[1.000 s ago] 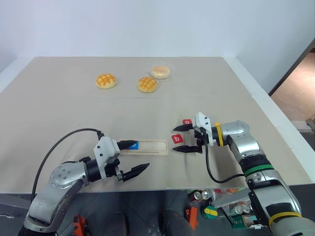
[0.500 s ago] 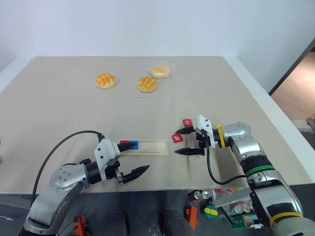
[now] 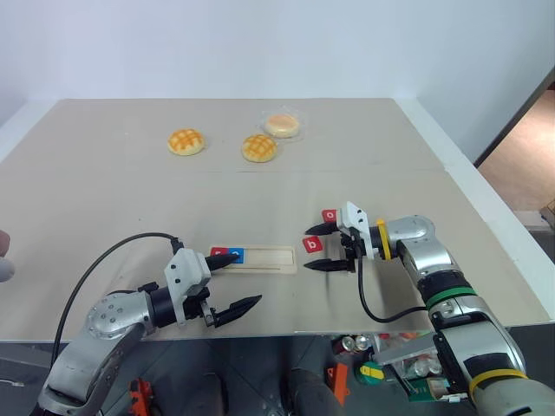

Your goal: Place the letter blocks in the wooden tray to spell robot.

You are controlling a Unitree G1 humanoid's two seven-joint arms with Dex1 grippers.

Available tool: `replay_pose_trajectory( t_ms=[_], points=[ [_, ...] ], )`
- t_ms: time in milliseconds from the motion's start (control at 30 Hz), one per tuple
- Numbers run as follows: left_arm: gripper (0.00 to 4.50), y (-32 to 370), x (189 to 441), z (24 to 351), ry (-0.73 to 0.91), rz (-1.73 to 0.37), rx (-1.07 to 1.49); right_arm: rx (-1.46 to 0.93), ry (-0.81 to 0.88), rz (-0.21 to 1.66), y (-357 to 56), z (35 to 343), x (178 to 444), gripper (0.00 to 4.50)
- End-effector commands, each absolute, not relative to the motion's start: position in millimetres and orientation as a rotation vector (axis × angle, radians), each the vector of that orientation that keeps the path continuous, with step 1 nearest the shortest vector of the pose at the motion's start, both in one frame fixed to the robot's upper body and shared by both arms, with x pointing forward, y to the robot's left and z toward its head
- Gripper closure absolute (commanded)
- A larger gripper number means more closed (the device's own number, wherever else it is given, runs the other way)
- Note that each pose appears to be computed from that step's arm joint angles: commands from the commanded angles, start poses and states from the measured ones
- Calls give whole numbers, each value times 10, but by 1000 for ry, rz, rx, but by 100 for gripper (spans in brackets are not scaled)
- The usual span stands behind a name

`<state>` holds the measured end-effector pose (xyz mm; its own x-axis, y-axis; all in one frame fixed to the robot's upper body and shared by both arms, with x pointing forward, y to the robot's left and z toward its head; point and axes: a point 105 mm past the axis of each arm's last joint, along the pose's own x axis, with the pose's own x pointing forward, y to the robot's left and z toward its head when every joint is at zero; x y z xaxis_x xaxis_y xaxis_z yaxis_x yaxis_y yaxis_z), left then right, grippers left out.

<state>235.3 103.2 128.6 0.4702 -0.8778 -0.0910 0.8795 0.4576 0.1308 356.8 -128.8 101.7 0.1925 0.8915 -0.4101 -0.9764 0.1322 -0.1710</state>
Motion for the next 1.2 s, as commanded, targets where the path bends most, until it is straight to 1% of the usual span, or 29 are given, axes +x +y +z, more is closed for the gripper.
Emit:
replay_pose_trajectory(
  t_ms=[33, 233, 600, 833, 1200],
  points=[
    [1, 1012, 2318, 1364, -27, -1088, 184, -465, 191, 1357, -1296, 1124, 3636, 26],
    [1, 1061, 2370, 1367, -16, -1026, 137, -450, 214, 1367, -1316, 1082, 3617, 26],
    [1, 1043, 2362, 1325, 2, -1039, 164, -414, 254, 1418, -1385, 1063, 3473, 26],
    [1, 1038, 2362, 1284, 20, -1059, 182, -378, 250, 1388, -1415, 1031, 3388, 26],
    [1, 1052, 2377, 1255, 35, -1069, 197, -339, 251, 1295, -1378, 957, 3380, 26]
  ],
)
